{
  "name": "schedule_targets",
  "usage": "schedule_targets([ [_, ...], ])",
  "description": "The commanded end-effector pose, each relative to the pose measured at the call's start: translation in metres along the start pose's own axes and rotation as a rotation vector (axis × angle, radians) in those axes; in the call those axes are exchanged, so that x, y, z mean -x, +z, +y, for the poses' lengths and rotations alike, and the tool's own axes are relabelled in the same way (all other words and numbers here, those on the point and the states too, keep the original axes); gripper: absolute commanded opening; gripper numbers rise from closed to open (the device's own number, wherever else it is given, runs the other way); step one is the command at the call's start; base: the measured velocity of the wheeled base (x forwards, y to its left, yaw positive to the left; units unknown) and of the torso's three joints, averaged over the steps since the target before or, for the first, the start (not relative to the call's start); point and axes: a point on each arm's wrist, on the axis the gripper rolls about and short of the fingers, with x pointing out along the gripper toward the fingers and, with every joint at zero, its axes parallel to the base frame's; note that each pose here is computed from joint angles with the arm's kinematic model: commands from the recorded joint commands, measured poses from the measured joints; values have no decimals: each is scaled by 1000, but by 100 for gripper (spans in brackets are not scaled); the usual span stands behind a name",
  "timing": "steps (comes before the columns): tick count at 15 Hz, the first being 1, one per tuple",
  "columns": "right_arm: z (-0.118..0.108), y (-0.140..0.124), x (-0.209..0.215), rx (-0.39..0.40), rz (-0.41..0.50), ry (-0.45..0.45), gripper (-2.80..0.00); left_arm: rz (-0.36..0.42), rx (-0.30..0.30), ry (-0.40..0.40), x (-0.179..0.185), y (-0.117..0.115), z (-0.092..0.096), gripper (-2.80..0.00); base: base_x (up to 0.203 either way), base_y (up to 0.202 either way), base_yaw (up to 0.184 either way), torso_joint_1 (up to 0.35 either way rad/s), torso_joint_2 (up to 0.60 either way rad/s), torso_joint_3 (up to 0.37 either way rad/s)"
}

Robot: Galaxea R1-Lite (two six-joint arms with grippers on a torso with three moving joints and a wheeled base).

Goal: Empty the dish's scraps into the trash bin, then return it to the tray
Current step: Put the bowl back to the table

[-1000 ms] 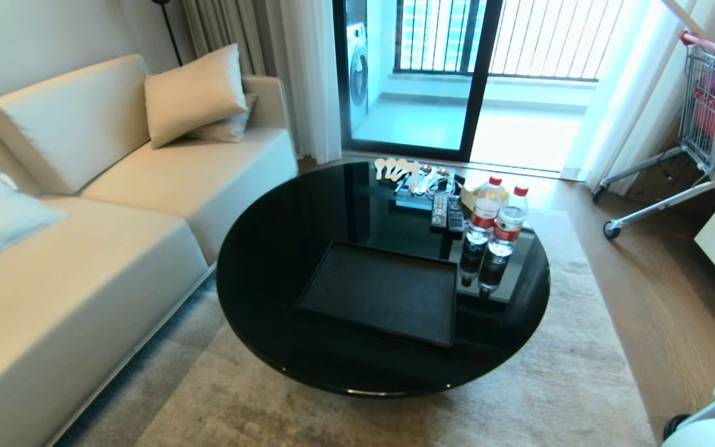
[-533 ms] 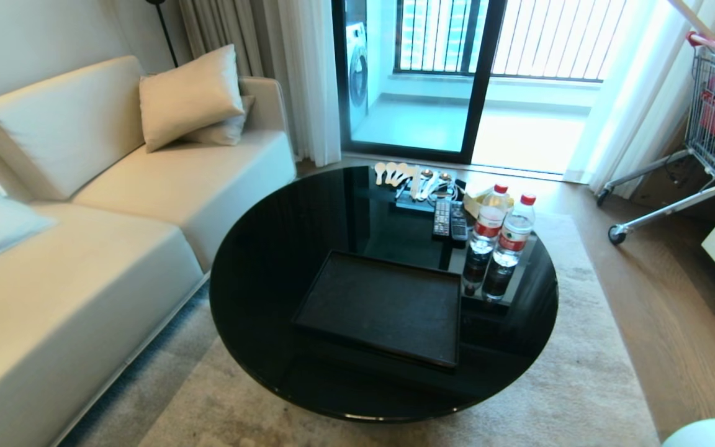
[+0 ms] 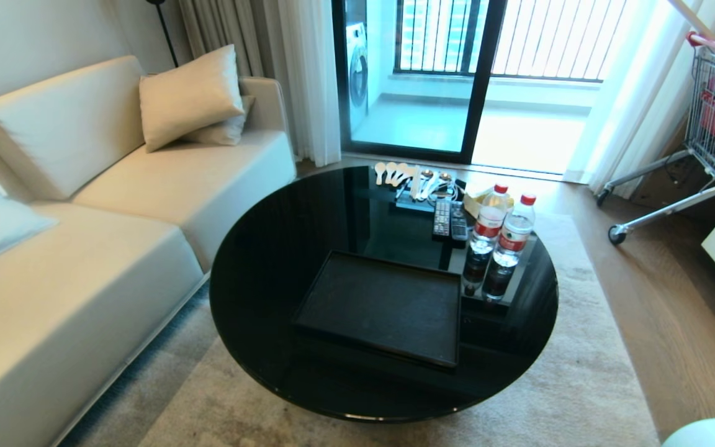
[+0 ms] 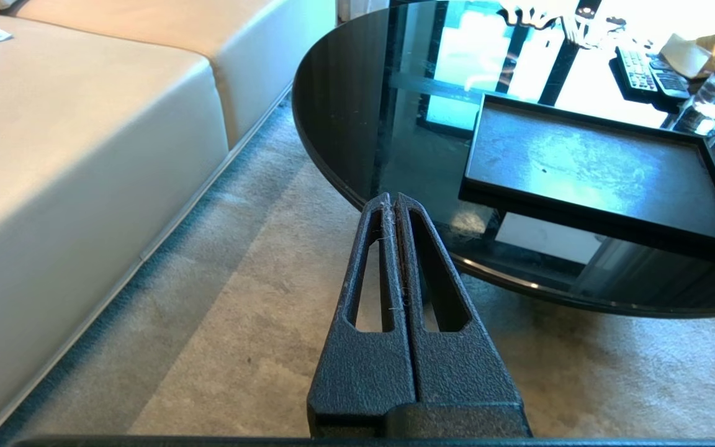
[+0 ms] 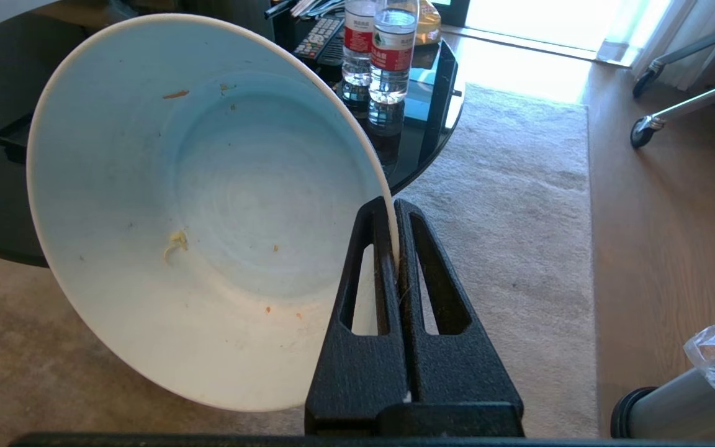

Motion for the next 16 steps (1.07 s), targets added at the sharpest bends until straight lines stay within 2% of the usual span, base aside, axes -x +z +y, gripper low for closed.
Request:
schedule_targets([
  [1, 0, 0, 0, 6, 0, 0, -280, -1, 0, 0, 0, 0, 0, -280, 0, 0, 0, 0, 0, 0],
  [3, 0, 0, 0, 13, 2, -1, -280, -1, 0, 0, 0, 0, 0, -280, 0, 0, 0, 0, 0, 0],
  [5, 0, 3, 1, 59, -3, 4, -280, -1, 0, 0, 0, 0, 0, -280, 0, 0, 0, 0, 0, 0],
  [7, -1, 22, 3, 63, -12, 30, -280, -1, 0, 0, 0, 0, 0, -280, 0, 0, 0, 0, 0, 0],
  [11, -5, 75, -22, 59, 116, 59, -280, -1, 0, 0, 0, 0, 0, -280, 0, 0, 0, 0, 0, 0],
  [16, -13, 140, -112, 109, 315, 104, -280, -1, 0, 0, 0, 0, 0, -280, 0, 0, 0, 0, 0, 0],
])
